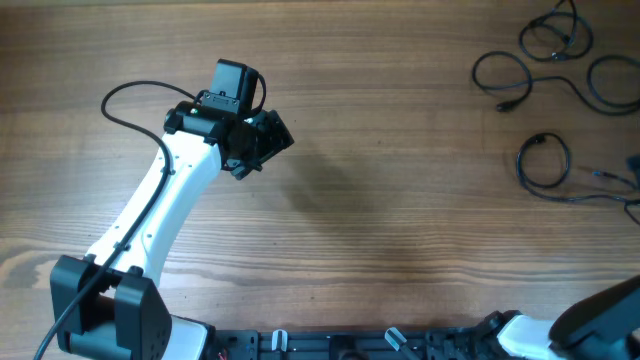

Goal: Untangle cables

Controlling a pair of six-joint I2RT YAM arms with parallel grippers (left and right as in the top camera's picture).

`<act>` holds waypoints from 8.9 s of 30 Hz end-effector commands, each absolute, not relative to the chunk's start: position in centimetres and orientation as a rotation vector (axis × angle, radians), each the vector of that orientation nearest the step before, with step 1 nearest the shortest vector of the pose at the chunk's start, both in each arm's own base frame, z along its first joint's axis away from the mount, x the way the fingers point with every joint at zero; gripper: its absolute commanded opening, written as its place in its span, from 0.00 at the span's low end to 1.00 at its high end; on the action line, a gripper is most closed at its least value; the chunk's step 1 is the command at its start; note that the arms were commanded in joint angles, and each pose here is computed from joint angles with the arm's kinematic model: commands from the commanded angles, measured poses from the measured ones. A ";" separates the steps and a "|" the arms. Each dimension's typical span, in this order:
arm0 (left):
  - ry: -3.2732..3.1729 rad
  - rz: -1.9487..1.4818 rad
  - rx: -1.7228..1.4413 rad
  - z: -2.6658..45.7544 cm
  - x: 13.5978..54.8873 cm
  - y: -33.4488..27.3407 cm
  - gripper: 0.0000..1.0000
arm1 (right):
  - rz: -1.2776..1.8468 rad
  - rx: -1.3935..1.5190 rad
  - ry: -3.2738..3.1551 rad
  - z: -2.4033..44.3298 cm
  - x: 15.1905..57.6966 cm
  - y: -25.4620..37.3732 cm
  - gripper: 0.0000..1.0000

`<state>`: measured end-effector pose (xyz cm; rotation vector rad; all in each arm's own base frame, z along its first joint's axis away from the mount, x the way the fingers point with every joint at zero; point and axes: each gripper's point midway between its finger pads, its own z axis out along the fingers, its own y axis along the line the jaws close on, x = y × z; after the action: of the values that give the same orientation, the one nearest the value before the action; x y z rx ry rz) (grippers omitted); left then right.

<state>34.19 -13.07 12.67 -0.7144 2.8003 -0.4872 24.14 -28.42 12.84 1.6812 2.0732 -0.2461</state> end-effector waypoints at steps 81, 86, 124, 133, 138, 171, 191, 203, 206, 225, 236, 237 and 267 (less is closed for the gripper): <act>2.759 -0.480 -0.717 12.9 35.2 -12.7 1.00 | 0.267 0.543 2.581 23.1 19.7 0.9 1.00; 2.759 -0.480 -0.717 12.9 35.2 -12.7 1.00 | 0.240 0.549 2.622 22.6 19.1 0.7 1.00; 2.759 -0.480 -0.717 12.9 35.2 -12.7 1.00 | 0.250 0.064 2.098 25.1 20.1 2.4 1.00; 2.759 -0.480 -0.717 12.9 35.2 -12.7 1.00 | 0.248 -0.179 1.809 24.8 21.1 4.3 1.00; 2.759 -0.480 -0.717 12.9 35.2 -12.7 1.00 | 0.229 -0.232 1.686 23.2 22.1 4.7 1.00; 2.759 -0.480 -0.717 12.9 35.2 -12.7 1.00 | 0.088 -0.171 1.554 17.7 24.4 2.7 1.00; 2.759 -0.480 -0.717 12.9 35.2 -12.7 1.00 | 0.055 -0.091 1.569 17.5 24.6 1.5 1.00; 2.759 -0.480 -0.717 12.9 35.2 -12.7 1.00 | 0.054 -0.094 1.565 17.6 24.6 1.5 1.00; 2.759 -0.480 -0.717 12.9 35.2 -12.7 1.00 | 0.054 -0.093 1.563 17.6 24.6 1.5 1.00; 2.759 -0.480 -0.717 12.9 35.2 -12.7 1.00 | 0.054 -0.093 1.563 17.6 24.6 1.5 1.00; 2.762 -0.478 -0.718 12.9 35.1 -12.7 1.00 | 0.054 -0.093 1.563 17.6 24.6 1.5 1.00; 2.761 -0.476 -0.718 12.9 35.1 -12.7 1.00 | 0.054 -0.093 1.563 17.6 24.6 1.5 0.99; 2.608 -0.252 -0.038 14.8 26.2 -8.4 1.00 | 0.054 -0.093 1.563 17.6 24.6 1.5 1.00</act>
<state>27.20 -8.86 16.17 -0.1426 2.6049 -0.3029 24.64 1.69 17.35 -0.0993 1.5754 0.0669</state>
